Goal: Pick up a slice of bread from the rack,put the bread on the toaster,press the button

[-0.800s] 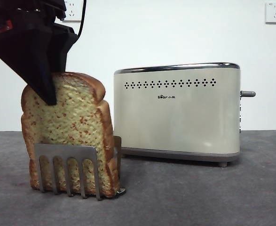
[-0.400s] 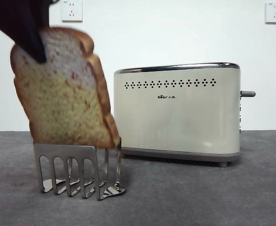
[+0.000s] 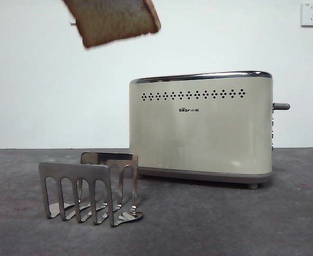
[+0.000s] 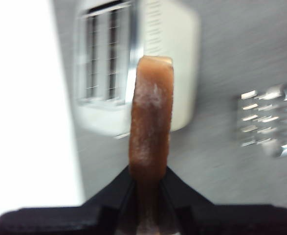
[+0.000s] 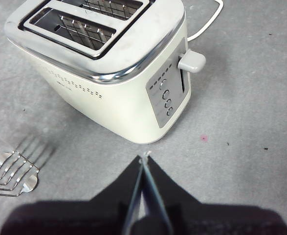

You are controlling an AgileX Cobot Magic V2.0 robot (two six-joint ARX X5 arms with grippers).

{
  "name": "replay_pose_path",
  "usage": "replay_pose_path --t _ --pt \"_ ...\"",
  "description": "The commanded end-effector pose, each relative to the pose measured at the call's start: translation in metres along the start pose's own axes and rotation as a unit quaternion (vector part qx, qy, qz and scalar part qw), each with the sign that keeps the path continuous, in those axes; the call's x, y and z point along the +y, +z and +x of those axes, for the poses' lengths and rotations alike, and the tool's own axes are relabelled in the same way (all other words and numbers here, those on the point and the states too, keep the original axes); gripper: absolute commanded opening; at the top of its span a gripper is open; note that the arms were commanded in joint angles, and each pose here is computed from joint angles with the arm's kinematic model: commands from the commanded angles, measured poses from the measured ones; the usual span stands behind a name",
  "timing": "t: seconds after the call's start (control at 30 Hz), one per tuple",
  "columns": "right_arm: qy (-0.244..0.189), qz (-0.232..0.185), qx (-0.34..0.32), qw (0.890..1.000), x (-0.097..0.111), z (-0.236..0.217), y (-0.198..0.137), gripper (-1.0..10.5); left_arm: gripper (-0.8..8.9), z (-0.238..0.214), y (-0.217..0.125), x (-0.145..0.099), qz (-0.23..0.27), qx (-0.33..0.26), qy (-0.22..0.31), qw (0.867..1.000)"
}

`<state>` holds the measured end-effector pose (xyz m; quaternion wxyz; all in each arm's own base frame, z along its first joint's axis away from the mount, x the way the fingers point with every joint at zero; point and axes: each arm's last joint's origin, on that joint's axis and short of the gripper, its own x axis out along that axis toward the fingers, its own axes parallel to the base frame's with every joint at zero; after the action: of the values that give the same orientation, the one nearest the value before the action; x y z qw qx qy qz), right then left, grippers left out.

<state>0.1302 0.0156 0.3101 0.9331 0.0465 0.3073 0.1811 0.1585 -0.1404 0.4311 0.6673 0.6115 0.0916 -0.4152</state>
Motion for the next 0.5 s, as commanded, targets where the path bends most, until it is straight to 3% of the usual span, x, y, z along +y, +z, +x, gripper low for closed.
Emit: replay_pose_path --t 0.03,0.5 --pt "0.001 -0.006 -0.005 1.0 0.0 -0.001 0.001 0.0 -0.11 0.005 0.006 0.014 0.032 0.012 0.007 0.999" --pt "0.001 -0.005 -0.003 1.0 0.0 -0.001 0.001 0.0 -0.11 0.071 0.037 0.071 0.026 0.014 0.0 1.0"
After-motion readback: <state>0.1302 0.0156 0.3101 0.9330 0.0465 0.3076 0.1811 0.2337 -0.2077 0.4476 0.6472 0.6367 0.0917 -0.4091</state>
